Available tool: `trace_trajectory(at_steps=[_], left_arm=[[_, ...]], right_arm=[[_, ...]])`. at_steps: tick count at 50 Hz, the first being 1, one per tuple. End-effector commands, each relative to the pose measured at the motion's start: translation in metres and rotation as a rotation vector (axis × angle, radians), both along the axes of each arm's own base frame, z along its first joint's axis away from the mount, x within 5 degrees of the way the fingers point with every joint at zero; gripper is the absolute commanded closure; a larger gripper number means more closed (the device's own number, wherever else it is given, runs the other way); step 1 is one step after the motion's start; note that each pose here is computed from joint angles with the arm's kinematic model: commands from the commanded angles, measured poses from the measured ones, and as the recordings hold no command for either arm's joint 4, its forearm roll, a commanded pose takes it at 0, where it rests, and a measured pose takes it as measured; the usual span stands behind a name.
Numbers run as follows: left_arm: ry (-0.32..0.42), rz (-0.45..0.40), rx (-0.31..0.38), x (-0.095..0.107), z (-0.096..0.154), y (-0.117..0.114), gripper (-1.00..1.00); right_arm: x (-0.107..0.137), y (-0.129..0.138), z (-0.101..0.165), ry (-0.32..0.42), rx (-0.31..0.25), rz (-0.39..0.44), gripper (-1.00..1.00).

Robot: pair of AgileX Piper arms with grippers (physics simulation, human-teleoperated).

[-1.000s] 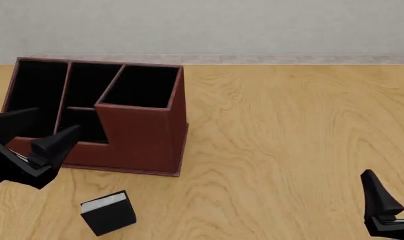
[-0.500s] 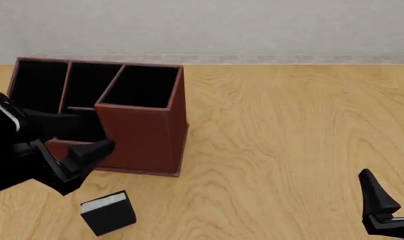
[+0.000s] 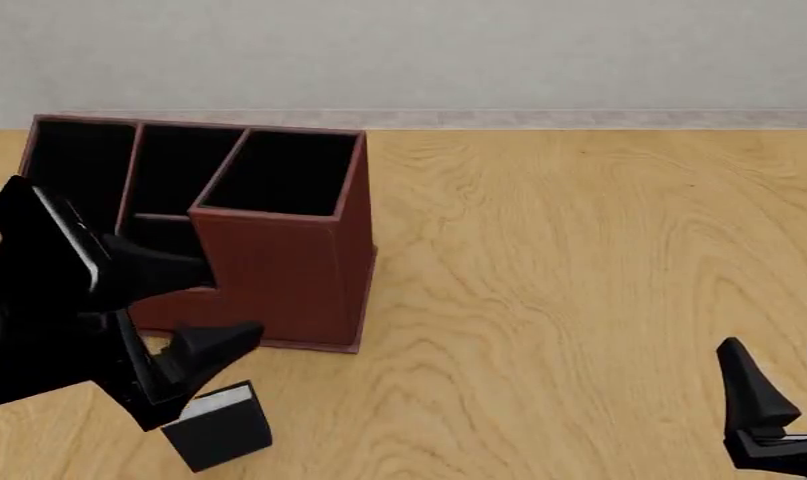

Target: Pick up the book and place it in the left compartment of the caddy.

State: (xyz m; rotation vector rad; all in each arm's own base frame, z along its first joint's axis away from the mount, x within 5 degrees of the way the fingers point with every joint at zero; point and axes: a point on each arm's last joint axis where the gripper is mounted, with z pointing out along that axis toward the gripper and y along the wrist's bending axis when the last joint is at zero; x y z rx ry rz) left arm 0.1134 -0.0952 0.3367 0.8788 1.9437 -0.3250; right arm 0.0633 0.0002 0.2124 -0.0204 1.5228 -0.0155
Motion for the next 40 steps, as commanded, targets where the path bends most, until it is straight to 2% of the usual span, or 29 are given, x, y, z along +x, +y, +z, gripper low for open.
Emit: trace_trajectory(at_steps=[1,14,29,40], left_arm=[[0.030,-0.041,0.055,0.000,-0.006,-0.005,-1.00],[0.057,-0.039,0.117,0.003,-0.015,-0.003,-1.00],[0.069,-0.016,0.137,0.005,-0.022,0.002,-1.00],[0.078,-0.024,0.182,0.004,-0.032,0.005,-1.00]], right_arm=[[0.000,0.000,0.000,-0.002,0.002,-0.003,-1.00],[-0.001,0.000,0.000,-0.005,-0.003,-0.007,-1.00],[-0.002,0.000,0.000,-0.006,0.002,-0.006,-1.00],[-0.002,0.000,0.000,-0.007,0.007,-0.007,-1.00]])
